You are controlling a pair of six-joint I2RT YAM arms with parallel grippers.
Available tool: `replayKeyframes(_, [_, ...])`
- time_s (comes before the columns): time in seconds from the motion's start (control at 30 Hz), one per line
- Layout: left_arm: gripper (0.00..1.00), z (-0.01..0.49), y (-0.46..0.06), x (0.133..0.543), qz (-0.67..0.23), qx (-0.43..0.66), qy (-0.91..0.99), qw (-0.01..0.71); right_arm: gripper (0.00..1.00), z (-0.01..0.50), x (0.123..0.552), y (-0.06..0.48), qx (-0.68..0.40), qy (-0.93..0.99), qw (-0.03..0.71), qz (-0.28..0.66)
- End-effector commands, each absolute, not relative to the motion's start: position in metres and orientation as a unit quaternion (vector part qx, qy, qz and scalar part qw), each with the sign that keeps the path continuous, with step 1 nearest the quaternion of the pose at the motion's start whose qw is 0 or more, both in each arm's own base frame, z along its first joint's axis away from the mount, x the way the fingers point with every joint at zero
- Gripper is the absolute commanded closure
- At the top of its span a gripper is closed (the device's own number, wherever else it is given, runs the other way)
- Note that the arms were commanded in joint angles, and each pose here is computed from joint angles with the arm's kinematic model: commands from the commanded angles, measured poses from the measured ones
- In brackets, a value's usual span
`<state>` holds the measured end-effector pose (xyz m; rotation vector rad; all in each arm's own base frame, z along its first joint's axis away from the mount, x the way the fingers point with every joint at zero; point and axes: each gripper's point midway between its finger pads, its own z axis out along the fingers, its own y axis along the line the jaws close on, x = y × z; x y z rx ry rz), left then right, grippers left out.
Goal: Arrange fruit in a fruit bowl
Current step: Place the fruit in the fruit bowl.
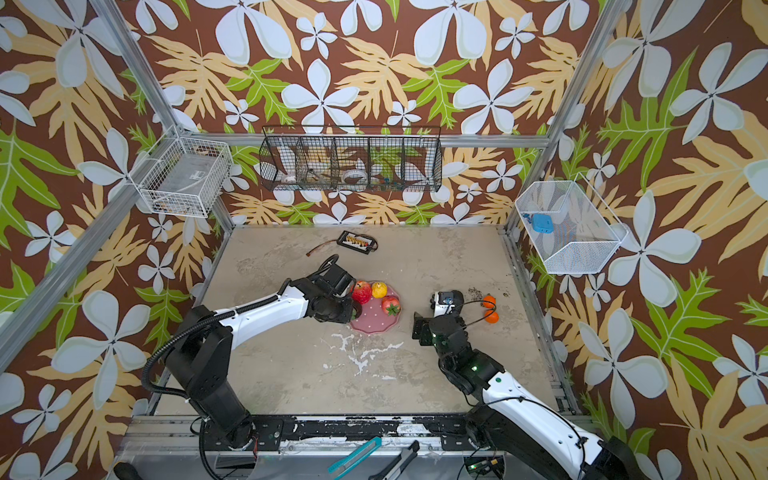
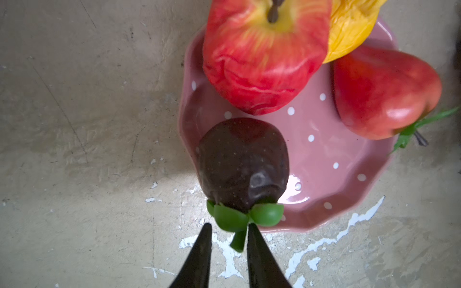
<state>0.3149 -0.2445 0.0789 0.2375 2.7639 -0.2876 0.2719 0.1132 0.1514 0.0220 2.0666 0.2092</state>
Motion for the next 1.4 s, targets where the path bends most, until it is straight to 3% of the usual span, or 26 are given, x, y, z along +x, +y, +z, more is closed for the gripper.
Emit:
replayKeyframes(0.0, [0.7,0.082,-0.242,0.316,-0.098,0.08,0.975,0.182,0.13,0.157,0.274,0.113,0.011,0.852,0.516,0.086])
replayKeyframes(0.6, [0.55,0.122,-0.244,0.308,-0.174,0.056,0.952,0.248,0.12,0.165,0.278,0.103,0.029,0.855,0.515,0.053])
replayKeyframes(1.07, [0.42,0.185,-0.219,0.297,-0.294,-0.011,0.852,0.434,0.13,0.175,0.295,0.08,0.056,0.862,0.504,0.007])
replayKeyframes(1.37, [0.37,0.182,-0.188,0.286,-0.289,-0.043,0.822,0.489,0.13,0.169,0.309,0.061,0.098,0.875,0.475,0.016])
